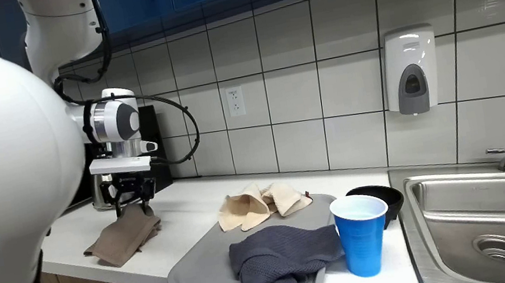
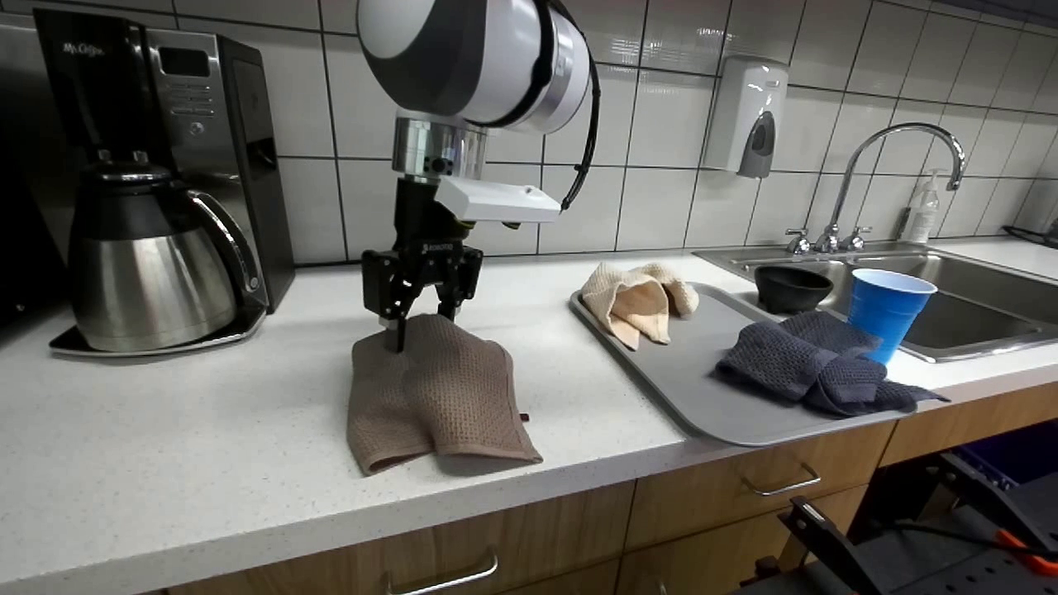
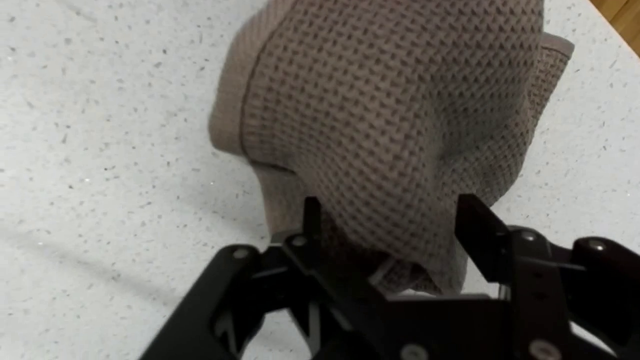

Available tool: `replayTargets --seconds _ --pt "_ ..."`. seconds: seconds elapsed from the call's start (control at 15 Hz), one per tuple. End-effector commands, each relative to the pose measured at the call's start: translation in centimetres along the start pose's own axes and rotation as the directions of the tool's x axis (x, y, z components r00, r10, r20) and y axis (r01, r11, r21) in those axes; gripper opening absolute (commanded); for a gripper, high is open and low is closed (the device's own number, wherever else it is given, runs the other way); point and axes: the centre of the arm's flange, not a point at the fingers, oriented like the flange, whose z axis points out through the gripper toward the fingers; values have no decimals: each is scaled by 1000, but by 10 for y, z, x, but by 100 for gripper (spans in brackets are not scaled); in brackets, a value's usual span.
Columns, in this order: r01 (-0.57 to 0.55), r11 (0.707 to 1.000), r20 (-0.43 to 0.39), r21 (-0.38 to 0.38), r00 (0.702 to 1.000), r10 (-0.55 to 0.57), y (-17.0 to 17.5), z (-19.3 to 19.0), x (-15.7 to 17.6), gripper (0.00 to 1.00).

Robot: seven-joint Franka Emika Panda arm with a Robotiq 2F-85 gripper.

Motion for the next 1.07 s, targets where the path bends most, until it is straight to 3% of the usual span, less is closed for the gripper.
replayTargets --seconds 0.0,1.0 --pt "-25 1000 -21 -11 999 25 5 -19 0 99" --pt "-157 987 -112 -27 982 153 60 -88 -55 100"
